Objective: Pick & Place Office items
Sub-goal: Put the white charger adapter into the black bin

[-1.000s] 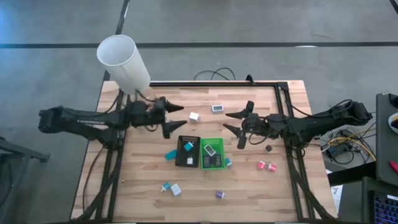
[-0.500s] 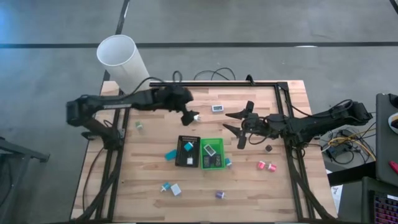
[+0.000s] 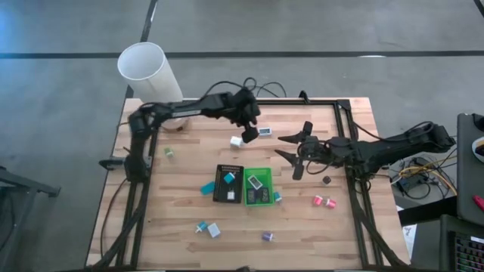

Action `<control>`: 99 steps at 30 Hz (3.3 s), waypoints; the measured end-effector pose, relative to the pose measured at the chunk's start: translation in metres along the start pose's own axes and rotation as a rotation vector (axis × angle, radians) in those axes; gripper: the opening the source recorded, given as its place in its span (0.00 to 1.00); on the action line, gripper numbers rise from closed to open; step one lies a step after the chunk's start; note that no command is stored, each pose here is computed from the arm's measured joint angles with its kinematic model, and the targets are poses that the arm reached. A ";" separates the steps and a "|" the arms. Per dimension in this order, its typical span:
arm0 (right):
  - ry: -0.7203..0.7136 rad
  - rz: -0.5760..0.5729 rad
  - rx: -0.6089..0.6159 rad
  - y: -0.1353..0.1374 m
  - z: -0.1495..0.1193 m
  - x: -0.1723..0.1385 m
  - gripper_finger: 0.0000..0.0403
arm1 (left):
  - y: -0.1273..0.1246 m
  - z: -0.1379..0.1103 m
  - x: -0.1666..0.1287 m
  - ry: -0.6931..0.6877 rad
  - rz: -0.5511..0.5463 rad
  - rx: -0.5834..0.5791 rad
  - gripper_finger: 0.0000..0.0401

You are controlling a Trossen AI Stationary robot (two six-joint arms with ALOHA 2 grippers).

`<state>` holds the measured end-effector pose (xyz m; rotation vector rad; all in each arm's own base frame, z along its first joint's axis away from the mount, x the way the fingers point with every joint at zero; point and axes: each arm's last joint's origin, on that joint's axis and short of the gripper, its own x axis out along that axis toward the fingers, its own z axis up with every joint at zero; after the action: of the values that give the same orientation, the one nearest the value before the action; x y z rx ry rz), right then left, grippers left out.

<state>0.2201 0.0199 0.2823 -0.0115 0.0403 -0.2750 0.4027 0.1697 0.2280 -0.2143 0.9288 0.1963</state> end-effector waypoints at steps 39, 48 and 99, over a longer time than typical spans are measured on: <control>0.069 -0.001 -0.012 -0.004 -0.003 -0.009 0.51 | 0.004 -0.002 0.017 0.439 -0.067 0.134 0.93; 0.101 0.001 -0.075 -0.004 -0.006 -0.009 0.51 | -0.007 -0.018 0.015 0.622 0.042 0.433 0.93; 0.097 -0.011 -0.088 -0.008 -0.004 -0.013 0.51 | -0.004 -0.057 0.060 0.580 0.057 0.452 0.42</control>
<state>0.2054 0.0154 0.2790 -0.0861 0.1490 -0.2846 0.3949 0.1546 0.1464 0.1881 1.5272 -0.0334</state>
